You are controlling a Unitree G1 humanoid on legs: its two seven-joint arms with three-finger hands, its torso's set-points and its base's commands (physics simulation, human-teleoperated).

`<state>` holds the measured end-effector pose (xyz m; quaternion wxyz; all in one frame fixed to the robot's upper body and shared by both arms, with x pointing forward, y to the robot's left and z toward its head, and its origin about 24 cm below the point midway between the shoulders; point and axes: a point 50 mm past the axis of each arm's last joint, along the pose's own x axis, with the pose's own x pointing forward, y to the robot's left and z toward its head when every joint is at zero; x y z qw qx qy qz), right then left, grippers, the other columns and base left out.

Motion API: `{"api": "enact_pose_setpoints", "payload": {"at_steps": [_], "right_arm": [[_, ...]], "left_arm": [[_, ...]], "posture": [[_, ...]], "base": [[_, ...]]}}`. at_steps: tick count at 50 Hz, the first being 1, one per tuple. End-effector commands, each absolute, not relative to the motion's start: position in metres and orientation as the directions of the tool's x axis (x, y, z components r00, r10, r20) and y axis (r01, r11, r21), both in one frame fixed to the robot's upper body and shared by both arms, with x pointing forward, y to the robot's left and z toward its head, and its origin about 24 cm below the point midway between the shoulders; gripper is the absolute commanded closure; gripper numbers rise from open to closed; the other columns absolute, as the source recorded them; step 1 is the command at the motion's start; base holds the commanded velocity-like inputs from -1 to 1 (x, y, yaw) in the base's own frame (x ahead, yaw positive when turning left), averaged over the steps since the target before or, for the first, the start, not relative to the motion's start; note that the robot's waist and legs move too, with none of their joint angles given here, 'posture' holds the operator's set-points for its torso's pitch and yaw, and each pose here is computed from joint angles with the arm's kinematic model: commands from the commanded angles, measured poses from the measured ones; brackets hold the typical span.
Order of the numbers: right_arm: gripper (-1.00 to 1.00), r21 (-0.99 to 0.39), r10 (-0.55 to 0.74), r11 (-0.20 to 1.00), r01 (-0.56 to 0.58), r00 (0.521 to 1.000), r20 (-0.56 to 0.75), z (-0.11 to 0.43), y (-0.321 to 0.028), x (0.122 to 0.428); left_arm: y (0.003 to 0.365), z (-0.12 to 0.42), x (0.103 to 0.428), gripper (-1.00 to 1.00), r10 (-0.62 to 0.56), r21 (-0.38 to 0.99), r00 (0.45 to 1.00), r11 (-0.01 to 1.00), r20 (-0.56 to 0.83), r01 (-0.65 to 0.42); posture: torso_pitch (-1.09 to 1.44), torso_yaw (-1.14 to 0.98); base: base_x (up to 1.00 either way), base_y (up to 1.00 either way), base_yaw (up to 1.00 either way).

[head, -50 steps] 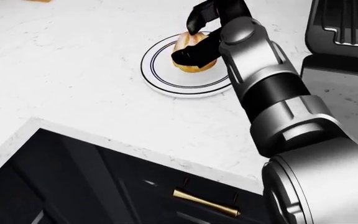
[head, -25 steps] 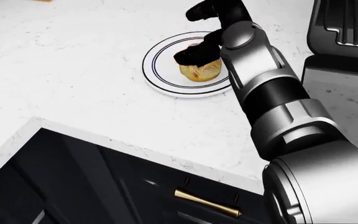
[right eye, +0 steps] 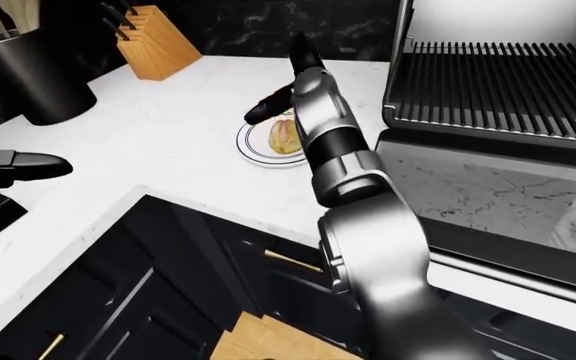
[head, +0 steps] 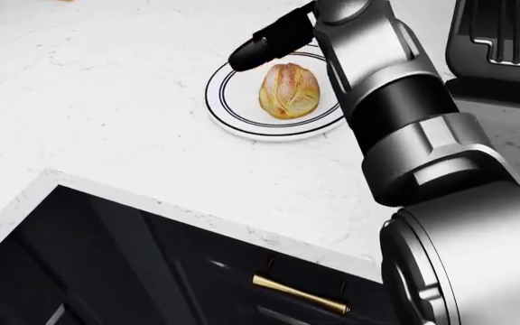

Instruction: Pick the bread from the rack and place it on the plate on the counter.

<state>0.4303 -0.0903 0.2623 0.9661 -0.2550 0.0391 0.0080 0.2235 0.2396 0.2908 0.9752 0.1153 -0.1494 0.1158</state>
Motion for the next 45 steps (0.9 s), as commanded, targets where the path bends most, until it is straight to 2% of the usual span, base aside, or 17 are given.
{"api": "enact_pose_setpoints", "payload": {"at_steps": [1, 11, 23, 35, 45], "right_arm": [[-1.0, -0.488, 0.032, 0.873, -0.001, 0.998, 0.055, 0.303, -0.081, 0.425], [-1.0, -0.409, 0.114, 0.911, -0.042, 0.982, 0.153, 0.349, -0.065, 0.407], [-1.0, -0.272, 0.174, 0.956, -0.11, 0.96, 0.221, 0.392, -0.06, 0.353], [-1.0, -0.241, 0.189, 0.963, -0.125, 0.945, 0.267, 0.406, -0.068, 0.301], [-1.0, -0.216, 0.167, 0.97, -0.11, 0.948, 0.27, 0.393, -0.077, 0.288]], "left_arm": [[0.24, 0.301, 0.219, -1.0, 0.201, 0.192, 0.901, 0.937, 0.384, -0.291], [0.239, 0.298, 0.221, -1.0, 0.198, 0.197, 0.906, 0.938, 0.373, -0.286], [0.239, 0.299, 0.222, -1.0, 0.196, 0.201, 0.907, 0.937, 0.372, -0.285], [0.238, 0.301, 0.222, -1.0, 0.193, 0.202, 0.905, 0.937, 0.378, -0.284], [0.239, 0.297, 0.224, -1.0, 0.195, 0.204, 0.907, 0.936, 0.374, -0.285]], "posture": [[0.0, 0.69], [0.0, 0.69], [0.0, 0.69], [0.0, 0.69], [0.0, 0.69]], "base": [[0.0, 0.0, 0.0], [0.0, 0.0, 0.0], [0.0, 0.0, 0.0], [0.0, 0.0, 0.0], [0.0, 0.0, 0.0]]}}
